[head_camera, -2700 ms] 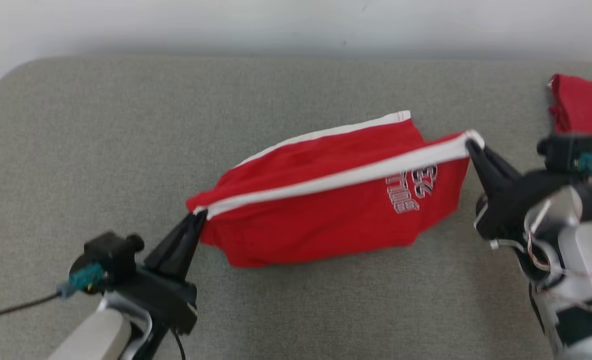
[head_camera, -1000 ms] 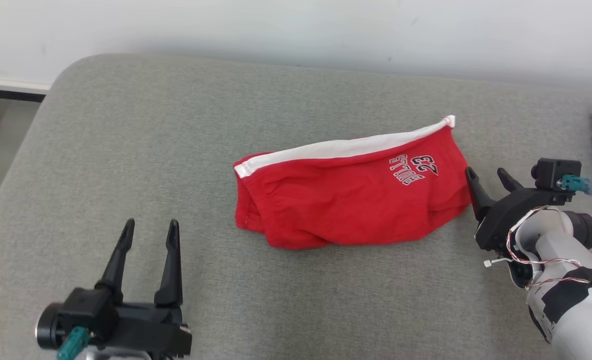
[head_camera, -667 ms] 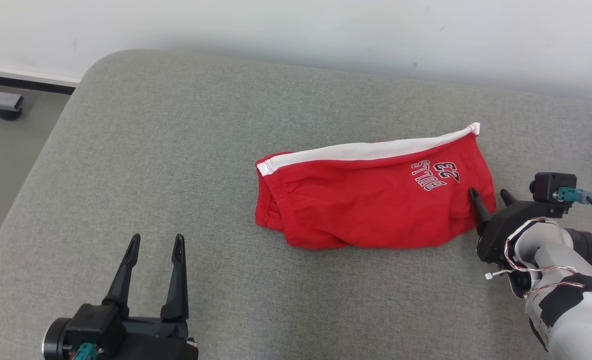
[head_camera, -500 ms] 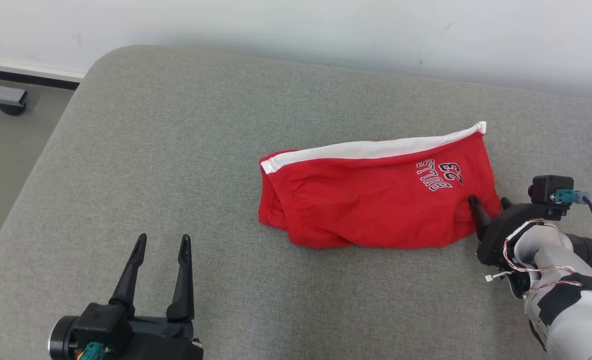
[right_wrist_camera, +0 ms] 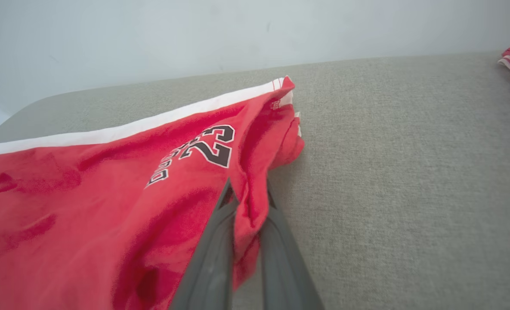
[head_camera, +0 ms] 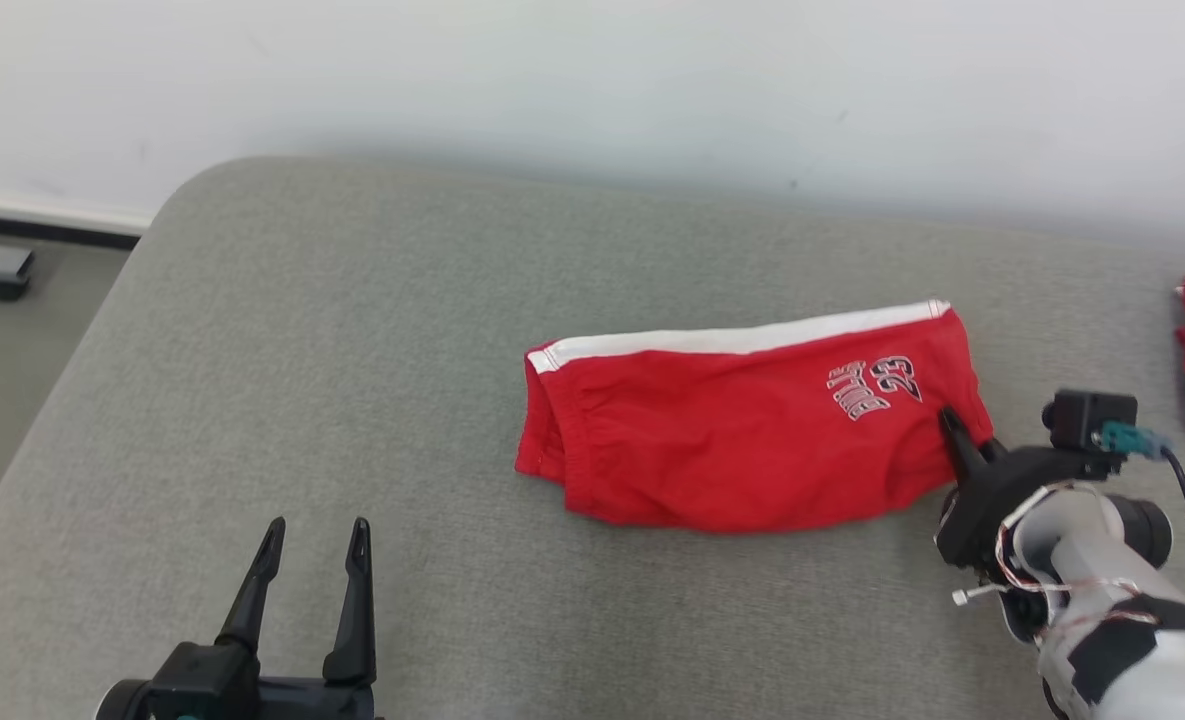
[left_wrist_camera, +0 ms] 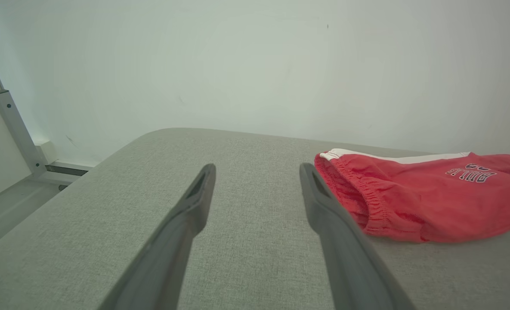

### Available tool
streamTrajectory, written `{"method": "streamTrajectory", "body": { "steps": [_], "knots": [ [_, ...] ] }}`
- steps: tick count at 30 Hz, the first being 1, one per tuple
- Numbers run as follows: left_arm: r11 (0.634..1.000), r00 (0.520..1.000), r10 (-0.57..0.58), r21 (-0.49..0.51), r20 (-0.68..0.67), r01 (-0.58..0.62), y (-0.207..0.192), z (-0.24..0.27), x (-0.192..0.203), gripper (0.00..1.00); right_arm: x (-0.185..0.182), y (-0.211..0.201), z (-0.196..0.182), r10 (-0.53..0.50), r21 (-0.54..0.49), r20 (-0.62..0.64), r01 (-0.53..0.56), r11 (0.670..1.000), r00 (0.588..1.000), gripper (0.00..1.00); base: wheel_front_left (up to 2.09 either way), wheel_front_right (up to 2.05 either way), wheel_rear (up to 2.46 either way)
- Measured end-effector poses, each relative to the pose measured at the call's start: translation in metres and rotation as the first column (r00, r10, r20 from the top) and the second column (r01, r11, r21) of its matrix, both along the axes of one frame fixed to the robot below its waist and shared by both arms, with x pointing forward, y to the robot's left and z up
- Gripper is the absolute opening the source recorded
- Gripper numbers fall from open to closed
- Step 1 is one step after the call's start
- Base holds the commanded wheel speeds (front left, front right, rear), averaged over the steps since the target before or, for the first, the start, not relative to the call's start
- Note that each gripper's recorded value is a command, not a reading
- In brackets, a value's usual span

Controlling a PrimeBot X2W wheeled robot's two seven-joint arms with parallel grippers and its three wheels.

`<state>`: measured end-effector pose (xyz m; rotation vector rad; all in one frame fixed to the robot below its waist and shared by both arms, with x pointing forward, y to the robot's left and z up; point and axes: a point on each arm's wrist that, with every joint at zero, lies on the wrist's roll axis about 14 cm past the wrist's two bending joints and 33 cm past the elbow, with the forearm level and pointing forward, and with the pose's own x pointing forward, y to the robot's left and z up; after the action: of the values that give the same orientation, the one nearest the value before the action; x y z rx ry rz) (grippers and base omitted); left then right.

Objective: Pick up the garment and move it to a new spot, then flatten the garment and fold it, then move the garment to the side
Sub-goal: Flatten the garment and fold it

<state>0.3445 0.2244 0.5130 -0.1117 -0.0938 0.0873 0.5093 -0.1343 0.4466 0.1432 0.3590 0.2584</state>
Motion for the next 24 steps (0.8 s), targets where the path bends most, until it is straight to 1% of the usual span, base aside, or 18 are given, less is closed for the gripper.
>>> {"method": "streamTrajectory", "body": {
  "steps": [6,7,11,14,15,16,19,24],
  "knots": [
    [0.999,0.999,-0.043,0.0,0.007,0.043,-0.013,0.001,0.001,1.0,-0.037,-0.036,-0.011,-0.063,0.045,-0.022,0.064,0.997,0.998,0.0,0.0,0.0,0.0],
    [0.999,0.999,-0.043,0.0,0.007,0.043,-0.013,0.001,0.001,1.0,-0.037,-0.036,-0.011,-0.063,0.045,-0.022,0.064,0.997,0.998,0.0,0.0,0.0,0.0],
    [0.998,0.998,-0.066,-0.003,0.016,0.066,-0.02,0.003,0.003,1.0,-0.065,-0.052,-0.026,-0.092,0.06,-0.062,0.095,0.994,0.994,0.0,0.0,0.0,0.0],
    [0.997,0.997,-0.077,0.001,0.01,0.077,-0.023,0.001,0.002,1.0,-0.076,-0.059,-0.029,-0.112,0.077,-0.075,0.118,0.99,0.991,0.0,0.0,0.0,0.0],
    [0.997,0.997,-0.079,0.001,0.012,0.079,-0.024,0.002,0.002,1.0,-0.079,-0.061,-0.03,-0.117,0.079,-0.08,0.124,0.989,0.99,0.38,0.0,0.0,0.0],
    [0.997,0.997,-0.081,0.001,0.014,0.081,-0.025,0.002,0.003,1.0,-0.081,-0.063,-0.031,-0.122,0.076,-0.082,0.128,0.989,0.989,1.0,0.0,0.0,0.0],
    [0.996,0.996,-0.085,0.002,0.015,0.085,-0.025,0.003,0.003,1.0,-0.08,-0.073,-0.026,-0.14,0.056,-0.054,0.143,0.988,0.989,1.0,0.0,0.0,0.0],
    [0.996,0.996,-0.087,0.005,0.02,0.087,-0.025,0.004,0.002,1.0,-0.062,-0.083,-0.003,-0.152,0.033,0.005,0.151,0.988,0.988,1.0,0.0,0.0,0.0]
  ]
}}
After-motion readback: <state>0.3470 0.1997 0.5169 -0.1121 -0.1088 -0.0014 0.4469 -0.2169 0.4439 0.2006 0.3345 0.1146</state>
